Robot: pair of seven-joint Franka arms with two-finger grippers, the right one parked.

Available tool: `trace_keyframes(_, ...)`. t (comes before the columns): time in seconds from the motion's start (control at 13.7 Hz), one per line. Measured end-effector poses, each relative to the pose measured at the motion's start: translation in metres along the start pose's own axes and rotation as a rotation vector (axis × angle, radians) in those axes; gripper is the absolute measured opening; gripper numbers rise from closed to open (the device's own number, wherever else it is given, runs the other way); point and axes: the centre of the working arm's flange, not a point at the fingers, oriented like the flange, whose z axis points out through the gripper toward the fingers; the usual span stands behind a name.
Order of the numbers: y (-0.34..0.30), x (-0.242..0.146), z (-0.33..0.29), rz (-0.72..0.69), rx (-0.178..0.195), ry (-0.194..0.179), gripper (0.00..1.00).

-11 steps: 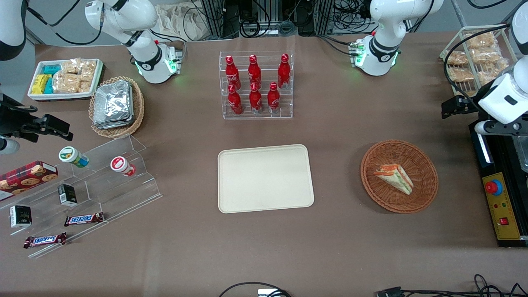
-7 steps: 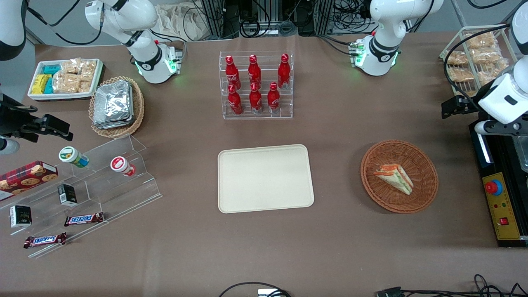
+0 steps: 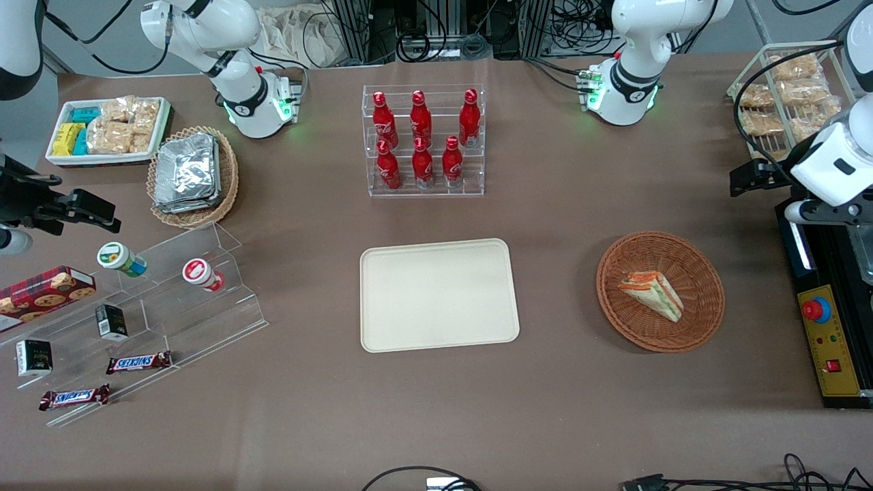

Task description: Place sandwich from basket to tray

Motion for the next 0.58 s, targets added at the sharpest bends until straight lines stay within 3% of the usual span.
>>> trace_keyframes(0.36,0.000,0.002,0.003,-0.019,-0.002,-0.004,1.00)
trace_keyframes(0.58,0.002,0.011,0.016,-0.153,-0.013,-0.031,1.00)
